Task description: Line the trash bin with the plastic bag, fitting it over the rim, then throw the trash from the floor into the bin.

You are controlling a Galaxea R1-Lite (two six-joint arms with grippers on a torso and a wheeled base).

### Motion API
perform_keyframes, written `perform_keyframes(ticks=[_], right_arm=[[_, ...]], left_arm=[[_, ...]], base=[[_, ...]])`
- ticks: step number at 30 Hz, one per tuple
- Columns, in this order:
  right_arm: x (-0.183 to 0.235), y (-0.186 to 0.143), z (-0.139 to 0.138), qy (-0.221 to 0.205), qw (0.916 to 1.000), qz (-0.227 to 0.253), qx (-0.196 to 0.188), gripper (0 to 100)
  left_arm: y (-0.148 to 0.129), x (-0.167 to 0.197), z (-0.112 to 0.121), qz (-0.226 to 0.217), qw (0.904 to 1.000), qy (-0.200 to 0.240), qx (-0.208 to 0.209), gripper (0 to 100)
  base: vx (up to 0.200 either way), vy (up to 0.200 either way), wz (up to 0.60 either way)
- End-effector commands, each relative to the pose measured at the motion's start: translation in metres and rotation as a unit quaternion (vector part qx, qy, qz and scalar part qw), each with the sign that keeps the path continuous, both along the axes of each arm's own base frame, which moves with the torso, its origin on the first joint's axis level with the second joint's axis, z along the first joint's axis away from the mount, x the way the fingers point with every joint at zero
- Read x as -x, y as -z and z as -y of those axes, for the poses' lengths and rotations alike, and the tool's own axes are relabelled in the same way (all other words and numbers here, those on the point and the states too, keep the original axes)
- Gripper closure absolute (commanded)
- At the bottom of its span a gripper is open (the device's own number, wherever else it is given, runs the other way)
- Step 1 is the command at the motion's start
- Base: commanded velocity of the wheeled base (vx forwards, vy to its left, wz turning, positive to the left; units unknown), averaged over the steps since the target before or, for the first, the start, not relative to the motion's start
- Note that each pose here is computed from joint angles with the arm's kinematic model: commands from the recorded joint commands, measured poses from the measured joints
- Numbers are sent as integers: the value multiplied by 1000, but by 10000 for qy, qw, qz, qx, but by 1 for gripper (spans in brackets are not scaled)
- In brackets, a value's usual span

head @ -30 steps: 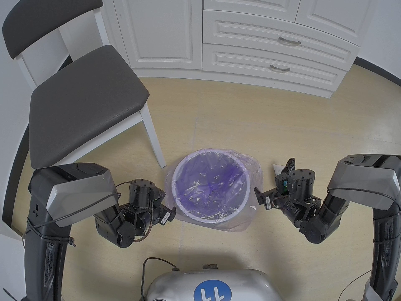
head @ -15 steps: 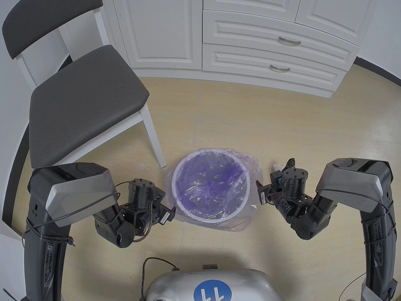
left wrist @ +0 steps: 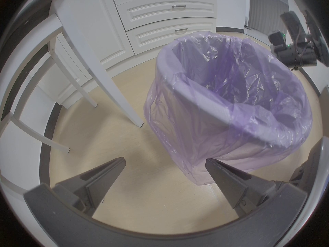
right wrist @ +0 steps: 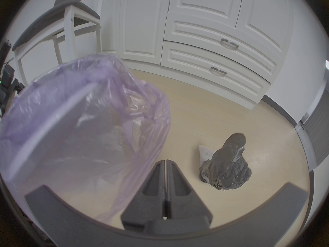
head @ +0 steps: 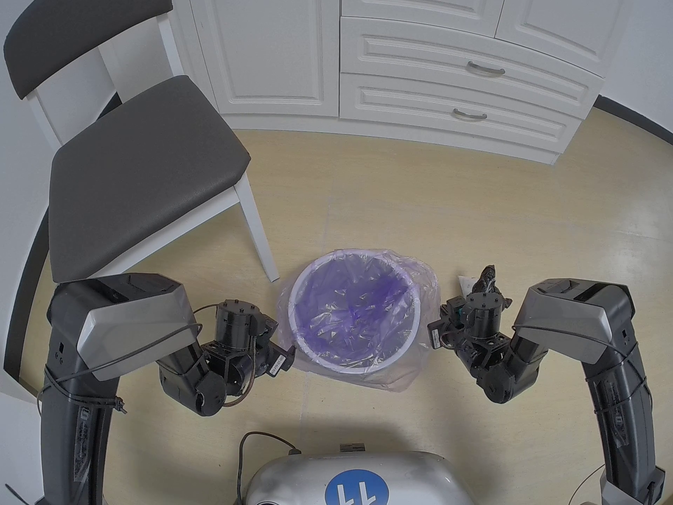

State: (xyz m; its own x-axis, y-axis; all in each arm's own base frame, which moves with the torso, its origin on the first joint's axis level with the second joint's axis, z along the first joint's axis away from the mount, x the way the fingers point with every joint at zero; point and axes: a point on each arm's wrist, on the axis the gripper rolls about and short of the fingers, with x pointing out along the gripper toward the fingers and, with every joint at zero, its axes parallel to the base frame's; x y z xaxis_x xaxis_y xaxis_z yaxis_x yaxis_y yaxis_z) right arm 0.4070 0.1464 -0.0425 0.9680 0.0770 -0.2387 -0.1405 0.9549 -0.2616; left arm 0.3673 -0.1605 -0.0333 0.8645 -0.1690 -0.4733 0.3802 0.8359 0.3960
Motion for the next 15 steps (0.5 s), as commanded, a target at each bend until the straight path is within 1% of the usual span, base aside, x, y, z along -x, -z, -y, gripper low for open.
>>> perform_keyframes(ticks=[1,5,7,12,14,15], right_arm=[[-5,32,-2,-24,9998,-204,51,100],[-6,31,-2,-46,9998,-169,-34,100],[-4,24,-2,-46,9999,-119,-52,100],[2,-9,8,63,10000,48,-55,100],[14,-31,12,54,9999,90,0,100],[16,-33,13,53,9999,90,8,100]], left_arm=[[1,0,0,-2,10000,1,-2,0],[-1,0,0,11,10000,-3,11,0],[-1,0,0,12,10000,-7,5,0],[-3,-1,-1,40,10000,-15,17,0],[-2,0,-2,26,10000,-22,11,0],[-2,0,-2,28,10000,-19,4,0]], base=[[0,0,0],[0,0,0],[0,0,0],[0,0,0],[0,0,0],[0,0,0]])
